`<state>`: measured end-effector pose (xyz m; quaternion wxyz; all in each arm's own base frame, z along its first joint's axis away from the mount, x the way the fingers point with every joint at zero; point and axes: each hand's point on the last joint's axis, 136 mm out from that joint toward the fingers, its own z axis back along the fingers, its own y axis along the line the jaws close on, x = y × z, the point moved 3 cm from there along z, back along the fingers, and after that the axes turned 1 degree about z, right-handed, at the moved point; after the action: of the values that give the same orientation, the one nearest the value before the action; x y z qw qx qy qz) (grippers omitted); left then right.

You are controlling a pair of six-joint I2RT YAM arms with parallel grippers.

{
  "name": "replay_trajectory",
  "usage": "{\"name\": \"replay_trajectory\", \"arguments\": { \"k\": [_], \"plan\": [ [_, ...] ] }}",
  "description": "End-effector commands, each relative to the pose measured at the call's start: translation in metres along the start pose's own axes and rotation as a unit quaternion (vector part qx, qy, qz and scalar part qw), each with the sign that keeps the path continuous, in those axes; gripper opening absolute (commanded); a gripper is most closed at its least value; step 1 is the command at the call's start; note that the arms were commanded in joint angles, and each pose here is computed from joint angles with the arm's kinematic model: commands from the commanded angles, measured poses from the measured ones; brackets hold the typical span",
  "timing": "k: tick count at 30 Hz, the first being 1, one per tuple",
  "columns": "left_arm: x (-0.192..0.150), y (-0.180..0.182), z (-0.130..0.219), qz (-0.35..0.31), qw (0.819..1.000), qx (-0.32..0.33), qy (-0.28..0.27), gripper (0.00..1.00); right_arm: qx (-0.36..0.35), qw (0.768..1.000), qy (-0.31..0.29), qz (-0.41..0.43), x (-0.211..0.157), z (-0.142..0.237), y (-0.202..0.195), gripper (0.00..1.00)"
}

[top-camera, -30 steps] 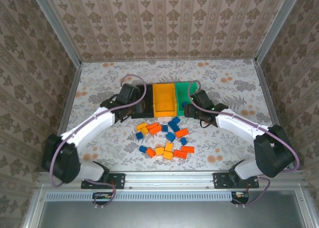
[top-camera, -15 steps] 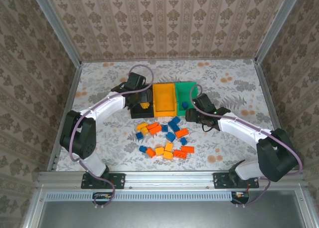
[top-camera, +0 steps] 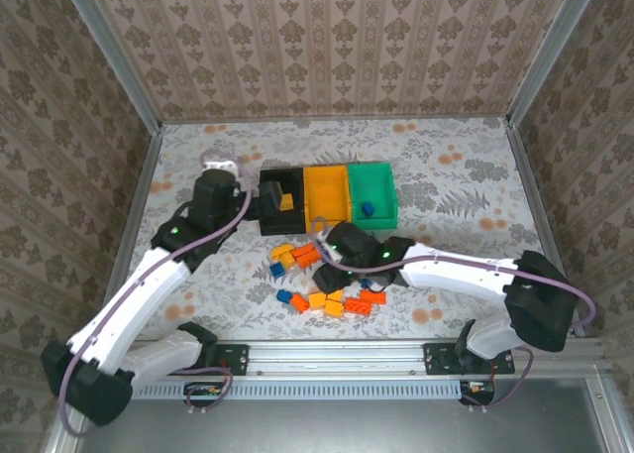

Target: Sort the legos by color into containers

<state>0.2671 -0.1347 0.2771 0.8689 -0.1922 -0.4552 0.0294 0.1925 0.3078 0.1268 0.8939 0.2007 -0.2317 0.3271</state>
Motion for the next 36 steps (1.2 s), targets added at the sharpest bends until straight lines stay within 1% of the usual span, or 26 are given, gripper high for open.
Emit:
{"name": "replay_trajectory", "arguments": {
  "k": [1,4,7,9,13,16,20,24,29,32,36],
  "plan": [
    [-0.01,0.031,0.022,0.018,0.999,0.052,-0.002,1.0,0.018,0.997,0.028,0.074,0.0,-0.016,0.033,0.62],
    [-0.011,0.041,0.036,0.029,0.998,0.055,-0.013,1.0,0.004,0.994,0.052,0.098,-0.002,-0.04,0.044,0.58],
    [-0.016,0.043,0.041,0.035,0.998,0.052,-0.013,1.0,-0.005,0.991,0.07,0.116,-0.006,-0.059,0.05,0.58],
    [-0.017,0.052,0.042,0.046,0.997,0.065,-0.013,1.0,-0.017,0.988,0.079,0.13,-0.01,-0.067,0.052,0.58],
    [-0.02,0.057,0.04,0.055,0.996,0.068,-0.007,1.0,-0.045,0.984,0.093,0.146,-0.017,-0.076,0.05,0.57],
    [-0.021,0.058,0.038,0.061,0.996,0.068,-0.006,1.0,-0.046,0.982,0.102,0.153,-0.024,-0.08,0.051,0.57],
    [-0.021,0.061,0.036,0.068,0.995,0.069,-0.007,1.0,-0.055,0.978,0.116,0.166,-0.032,-0.087,0.053,0.5],
    [-0.021,0.061,0.035,0.073,0.995,0.065,-0.006,1.0,-0.06,0.977,0.121,0.168,-0.037,-0.094,0.05,0.47],
    [-0.022,0.06,0.034,0.077,0.995,0.062,-0.005,1.0,-0.063,0.978,0.107,0.167,-0.033,-0.094,0.05,0.31],
    [-0.022,0.059,0.033,0.077,0.995,0.058,-0.004,1.0,-0.058,0.982,0.084,0.161,-0.026,-0.087,0.05,0.22],
    [-0.022,0.057,0.033,0.078,0.996,0.052,-0.003,1.0,-0.053,0.989,0.033,0.136,-0.005,-0.061,0.044,0.18]
  ]
}}
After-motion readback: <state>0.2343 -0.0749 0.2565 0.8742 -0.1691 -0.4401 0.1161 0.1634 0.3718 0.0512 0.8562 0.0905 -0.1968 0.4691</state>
